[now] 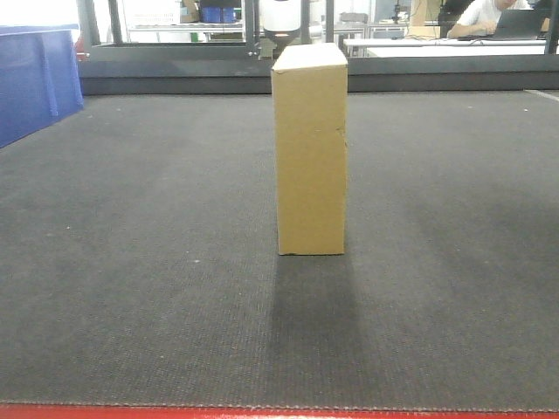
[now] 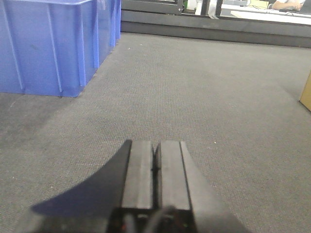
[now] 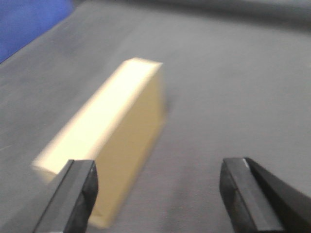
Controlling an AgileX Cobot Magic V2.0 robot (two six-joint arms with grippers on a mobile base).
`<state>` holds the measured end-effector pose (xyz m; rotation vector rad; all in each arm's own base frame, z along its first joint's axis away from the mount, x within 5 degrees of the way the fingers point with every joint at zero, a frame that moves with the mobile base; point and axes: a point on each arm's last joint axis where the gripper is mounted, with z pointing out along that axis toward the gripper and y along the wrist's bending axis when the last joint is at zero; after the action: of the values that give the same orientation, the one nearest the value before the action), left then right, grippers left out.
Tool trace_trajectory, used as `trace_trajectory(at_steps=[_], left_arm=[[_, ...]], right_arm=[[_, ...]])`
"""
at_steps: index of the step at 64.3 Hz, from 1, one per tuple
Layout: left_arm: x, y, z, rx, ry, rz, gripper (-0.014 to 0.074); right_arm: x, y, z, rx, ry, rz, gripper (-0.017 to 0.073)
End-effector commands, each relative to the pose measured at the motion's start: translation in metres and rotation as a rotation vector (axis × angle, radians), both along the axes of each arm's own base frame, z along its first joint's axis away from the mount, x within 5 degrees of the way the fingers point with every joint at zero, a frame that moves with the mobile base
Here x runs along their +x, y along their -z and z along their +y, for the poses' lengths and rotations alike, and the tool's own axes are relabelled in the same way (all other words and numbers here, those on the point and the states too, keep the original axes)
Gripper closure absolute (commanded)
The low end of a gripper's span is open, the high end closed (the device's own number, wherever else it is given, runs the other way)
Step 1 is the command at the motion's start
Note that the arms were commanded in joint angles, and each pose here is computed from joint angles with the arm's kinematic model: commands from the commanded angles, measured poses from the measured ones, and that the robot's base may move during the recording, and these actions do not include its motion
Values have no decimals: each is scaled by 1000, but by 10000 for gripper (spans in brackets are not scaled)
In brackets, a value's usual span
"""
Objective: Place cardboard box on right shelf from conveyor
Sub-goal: 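Lower the open right gripper around the box top and close it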
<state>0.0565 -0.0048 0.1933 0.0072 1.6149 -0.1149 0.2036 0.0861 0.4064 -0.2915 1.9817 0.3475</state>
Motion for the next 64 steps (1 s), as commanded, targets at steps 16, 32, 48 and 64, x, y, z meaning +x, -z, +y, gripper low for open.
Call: trace_trajectory(at_steps=[16, 32, 48, 64], left_arm=[[-1, -9, 1, -17, -7, -97, 713], [-1, -9, 1, -17, -7, -97, 713], [-1, -9, 1, -17, -7, -97, 713], [-1, -9, 1, -17, -7, -97, 713]], right_arm=[[89, -28, 88, 23, 123, 276, -53], [130, -23, 138, -40, 231, 386, -53], [148, -6, 144, -66, 355, 416, -53], [152, -2, 138, -81, 391, 433, -53]])
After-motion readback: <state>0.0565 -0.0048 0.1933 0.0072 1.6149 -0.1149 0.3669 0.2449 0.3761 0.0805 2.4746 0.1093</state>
